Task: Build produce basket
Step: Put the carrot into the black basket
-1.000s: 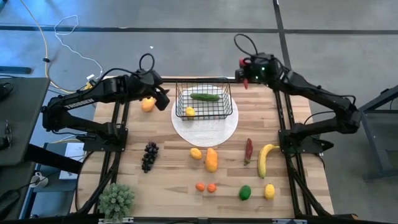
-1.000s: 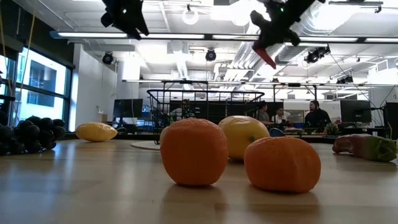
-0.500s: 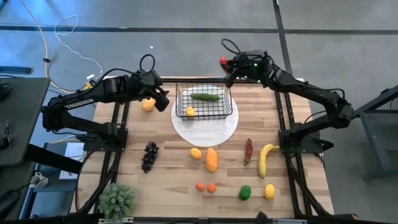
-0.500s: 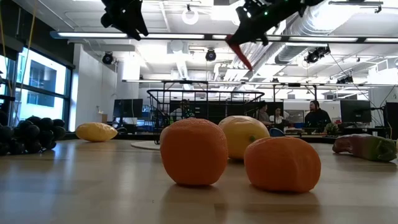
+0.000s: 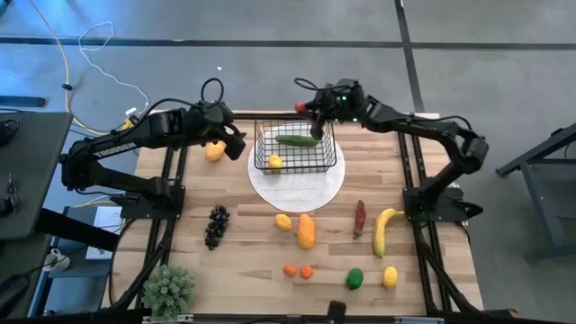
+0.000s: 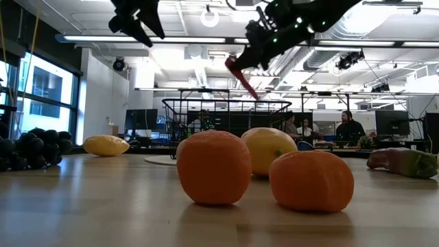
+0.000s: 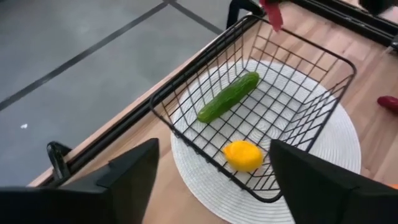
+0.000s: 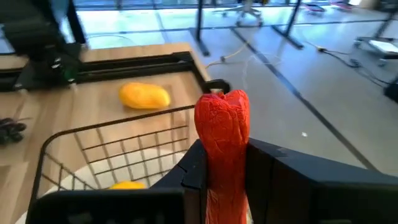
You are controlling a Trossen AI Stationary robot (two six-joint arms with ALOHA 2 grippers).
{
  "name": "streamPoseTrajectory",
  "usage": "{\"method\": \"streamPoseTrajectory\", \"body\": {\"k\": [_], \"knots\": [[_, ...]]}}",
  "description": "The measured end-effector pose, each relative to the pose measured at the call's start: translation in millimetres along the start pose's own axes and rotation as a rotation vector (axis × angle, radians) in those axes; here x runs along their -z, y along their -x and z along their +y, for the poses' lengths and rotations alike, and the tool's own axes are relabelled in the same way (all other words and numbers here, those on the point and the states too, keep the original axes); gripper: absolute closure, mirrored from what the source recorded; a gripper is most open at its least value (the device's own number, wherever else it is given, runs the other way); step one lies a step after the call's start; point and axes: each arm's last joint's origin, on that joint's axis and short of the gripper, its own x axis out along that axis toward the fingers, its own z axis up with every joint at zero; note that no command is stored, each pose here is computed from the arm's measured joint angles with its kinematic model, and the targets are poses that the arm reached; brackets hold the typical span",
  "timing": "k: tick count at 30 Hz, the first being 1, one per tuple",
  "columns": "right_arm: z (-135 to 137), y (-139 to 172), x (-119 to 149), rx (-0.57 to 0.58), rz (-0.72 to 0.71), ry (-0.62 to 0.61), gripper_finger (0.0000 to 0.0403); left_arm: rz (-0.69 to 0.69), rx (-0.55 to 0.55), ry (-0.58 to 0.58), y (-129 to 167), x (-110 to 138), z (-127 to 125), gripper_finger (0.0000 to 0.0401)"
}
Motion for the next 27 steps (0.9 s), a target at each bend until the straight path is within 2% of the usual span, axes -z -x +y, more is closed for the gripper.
{"method": "streamPoseTrajectory", "body": {"k": [6,11,15,18,23,27], "knots": [[0,-20,17,-0.053,0.048,0.031,0.0360,0.080,-0.056,0.053,-4,5,11,0.0037],[0,-35,30,-0.082,0.067,0.053,0.0360,0.147,-0.119,0.134,-9,9,21,0.0006],[-1,-48,44,-0.092,0.108,0.042,0.0360,0.158,-0.149,0.221,-14,8,27,0.0004],[-1,-55,53,-0.099,0.135,0.040,0.0359,0.169,-0.138,0.224,-16,8,28,0.0003],[0,-62,63,-0.111,0.179,0.110,0.0359,0.168,-0.124,0.213,-15,8,24,0.0004],[-1,-65,71,-0.077,0.233,0.149,0.0358,0.164,-0.117,0.187,-15,8,24,0.0004]]}}
